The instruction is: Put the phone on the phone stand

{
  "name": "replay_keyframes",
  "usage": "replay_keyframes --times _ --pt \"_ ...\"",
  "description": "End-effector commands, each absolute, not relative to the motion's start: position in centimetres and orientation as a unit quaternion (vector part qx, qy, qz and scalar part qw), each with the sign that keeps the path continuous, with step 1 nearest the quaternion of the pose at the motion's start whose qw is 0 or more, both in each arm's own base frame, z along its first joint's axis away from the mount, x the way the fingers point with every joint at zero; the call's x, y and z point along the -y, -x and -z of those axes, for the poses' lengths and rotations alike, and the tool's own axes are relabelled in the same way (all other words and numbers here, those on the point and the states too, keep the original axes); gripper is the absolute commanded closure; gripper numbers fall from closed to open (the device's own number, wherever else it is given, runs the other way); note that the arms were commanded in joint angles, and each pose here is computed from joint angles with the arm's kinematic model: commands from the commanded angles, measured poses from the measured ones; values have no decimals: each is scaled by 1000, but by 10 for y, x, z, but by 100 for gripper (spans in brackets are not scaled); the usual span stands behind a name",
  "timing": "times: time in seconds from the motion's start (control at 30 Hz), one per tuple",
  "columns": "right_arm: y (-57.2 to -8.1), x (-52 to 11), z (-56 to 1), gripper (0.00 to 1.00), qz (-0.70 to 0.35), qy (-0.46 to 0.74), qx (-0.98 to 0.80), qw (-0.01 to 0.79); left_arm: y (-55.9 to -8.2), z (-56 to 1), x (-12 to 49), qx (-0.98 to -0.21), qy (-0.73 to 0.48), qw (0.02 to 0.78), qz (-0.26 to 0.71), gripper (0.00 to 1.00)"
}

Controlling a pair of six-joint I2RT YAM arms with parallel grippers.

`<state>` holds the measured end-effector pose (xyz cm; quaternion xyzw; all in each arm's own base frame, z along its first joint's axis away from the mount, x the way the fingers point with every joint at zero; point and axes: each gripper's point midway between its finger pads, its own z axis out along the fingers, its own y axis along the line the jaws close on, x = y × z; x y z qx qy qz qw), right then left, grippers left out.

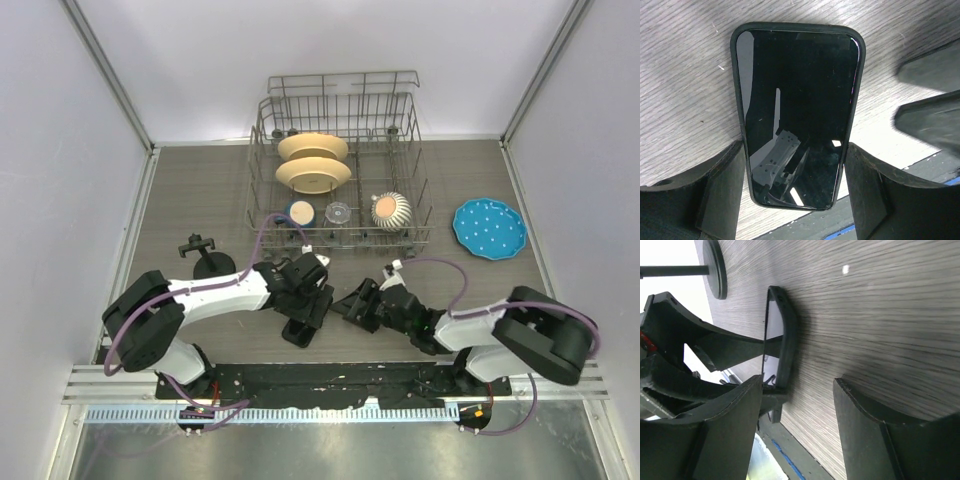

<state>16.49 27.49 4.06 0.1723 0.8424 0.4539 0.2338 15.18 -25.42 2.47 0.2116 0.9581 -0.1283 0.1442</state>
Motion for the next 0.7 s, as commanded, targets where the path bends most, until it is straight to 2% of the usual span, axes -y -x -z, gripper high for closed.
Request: replay_keyframes --times 0.0,0.1,0.2,0.3,0.37,0.4,0.43,0.47,0.5,0.57,0.6,0.67 --pt "-182 -313 -69 37 -504 -192 -803 255 -137 -31 292 -946 -182 125 236 100" --pt "-183 -327 -58 42 -503 -197 -805 246 -135 -35 292 -943 -178 130 249 100" --pt "-185 -342 -53 53 -516 -192 -801 235 -132 -41 293 -939 -175 134 262 100" --pt "-186 -349 -55 71 -528 -181 -796 234 -129 -50 292 -935 -177 137 276 100" --pt "-186 -348 -60 79 -528 -173 -795 243 -127 -62 293 -928 -177 147 294 100" --pt "-185 -345 -58 86 -519 -159 -802 251 -126 -67 292 -926 -176 151 297 96" --pt "-185 -343 -60 91 -516 -151 -803 259 -127 -80 293 -920 -176 164 311 90" --pt "-187 -341 -75 96 -524 -143 -793 276 -127 -89 292 -915 -177 172 319 79" --pt "-185 -335 -73 99 -505 -118 -804 292 -125 -96 290 -913 -178 177 323 55" --pt "-185 -326 -89 99 -487 -87 -809 318 -126 -128 289 -893 -182 213 351 27" --pt "-184 -323 -95 99 -480 -71 -810 330 -127 -140 285 -889 -182 226 355 10" --pt "-182 -313 -118 99 -468 -25 -803 367 -129 -177 276 -866 -182 278 374 1"
